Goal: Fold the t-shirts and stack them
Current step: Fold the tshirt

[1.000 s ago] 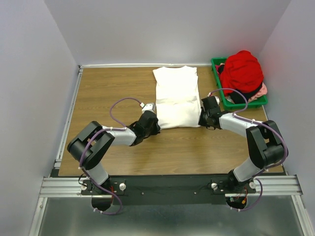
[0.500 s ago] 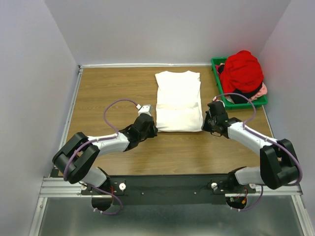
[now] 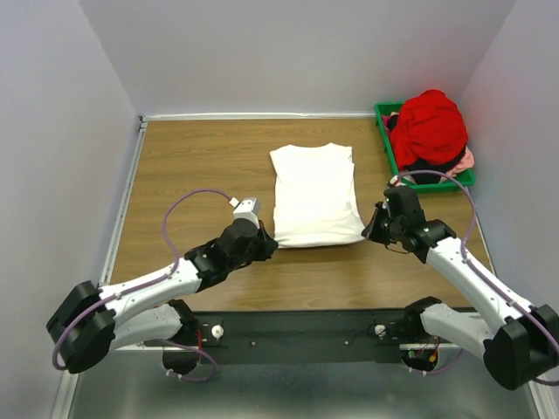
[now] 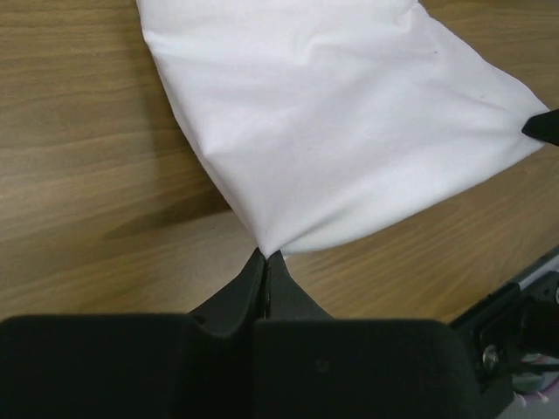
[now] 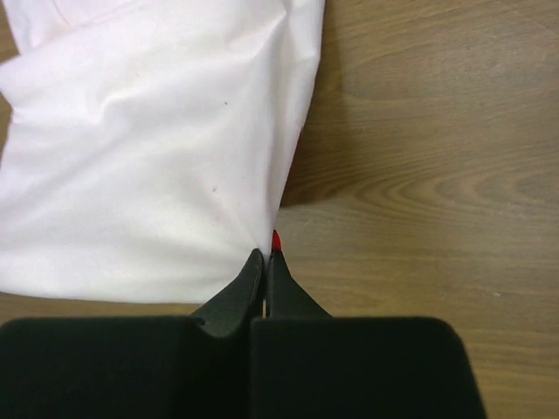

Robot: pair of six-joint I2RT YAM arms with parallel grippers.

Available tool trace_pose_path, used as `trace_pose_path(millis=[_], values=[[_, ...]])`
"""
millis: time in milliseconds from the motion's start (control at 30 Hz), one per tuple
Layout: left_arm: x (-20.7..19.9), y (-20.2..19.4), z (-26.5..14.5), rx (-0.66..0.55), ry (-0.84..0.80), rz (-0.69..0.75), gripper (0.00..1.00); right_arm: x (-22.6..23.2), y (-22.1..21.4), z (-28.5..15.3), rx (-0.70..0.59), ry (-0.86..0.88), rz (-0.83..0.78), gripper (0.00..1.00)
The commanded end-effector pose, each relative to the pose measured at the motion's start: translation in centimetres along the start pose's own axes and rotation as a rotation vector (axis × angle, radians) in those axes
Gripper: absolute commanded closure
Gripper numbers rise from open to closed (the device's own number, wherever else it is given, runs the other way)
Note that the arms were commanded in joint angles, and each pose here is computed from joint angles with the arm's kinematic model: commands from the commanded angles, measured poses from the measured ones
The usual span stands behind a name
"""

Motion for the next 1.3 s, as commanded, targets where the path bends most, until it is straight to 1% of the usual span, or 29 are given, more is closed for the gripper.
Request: trace_pose_path(millis=[0,33,133,200,333,367,500,533,633,700,900,967,1000,1100,1133,1200,1233,1267], values=[[0.6,-0.5,-2.8,-0.005,0.04,-0.061,1.0,0.4,0.8,-3.4,0.01,-0.007,0.011,1.0],[0.4,-0.3,-3.3,-0.01,0.029,-0.066,1.0,0.5,1.1,-4.2,-0.013,0.001,0.011,1.0],[-0.9,0.5,-5.7,-0.036,-0.035,-0.092,1.0,0.7,1.5,-5.9,-0.022,0.012,0.017,1.0],[-1.6,1.2,-6.7,-0.045,-0.048,-0.102,1.0,0.8,1.7,-6.5,-0.025,0.02,0.022,1.0],[-2.8,2.2,-7.9,-0.074,-0.088,-0.1,1.0,1.0,2.5,-7.7,-0.068,0.031,0.027,1.0],[-2.8,2.3,-7.8,-0.08,-0.084,-0.091,1.0,1.0,3.1,-8.0,-0.098,0.02,0.028,0.99],[-3.7,3.1,-6.9,-0.106,-0.07,-0.053,1.0,1.1,5.0,-7.8,-0.183,-0.015,0.022,1.0],[-4.0,3.5,-6.7,-0.134,-0.075,-0.048,1.0,1.2,5.9,-7.2,-0.22,-0.035,0.031,1.0],[-4.5,4.0,-5.9,-0.18,-0.096,-0.042,1.0,1.3,7.2,-6.0,-0.253,-0.064,0.022,1.0],[-4.7,4.4,-5.2,-0.196,-0.104,-0.028,1.0,1.7,8.5,-5.6,-0.296,-0.065,0.021,1.0],[-5.7,5.2,-3.6,-0.205,-0.15,0.006,1.0,2.0,10.8,-4.1,-0.339,-0.113,-0.002,1.0],[-5.4,5.7,-3.0,-0.21,-0.131,0.019,1.0,2.2,11.6,-3.5,-0.349,-0.129,-0.013,1.0],[-5.2,6.6,-2.7,-0.24,-0.132,0.022,1.0,2.2,11.9,-3.4,-0.354,-0.13,-0.021,1.0],[-4.9,7.5,-2.2,-0.25,-0.146,0.037,1.0,2.6,13.0,-3.0,-0.374,-0.135,-0.027,1.0],[-4.8,8.3,-2.0,-0.272,-0.155,0.034,1.0,2.6,13.2,-2.4,-0.365,-0.146,-0.036,0.99],[-4.6,8.4,-1.4,-0.249,-0.168,0.064,1.0,2.8,14.2,-2.3,-0.391,-0.156,-0.04,1.0],[-4.4,9.1,-1.1,-0.263,-0.168,0.066,1.0,2.8,14.4,-1.5,-0.377,-0.172,-0.054,1.0],[-4.4,9.2,-0.8,-0.248,-0.18,0.081,1.0,2.8,14.8,-1.3,-0.386,-0.182,-0.057,1.0]])
Point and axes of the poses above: each gripper's point midway between its finger pads, its own z axis out along the fingers, its own x axis along the line the jaws close on, y = z × x, the point moved 8 cm from there along -z, back along the fingers, and after that the axes turned 10 degrees about -z, right-handed, at the moved point
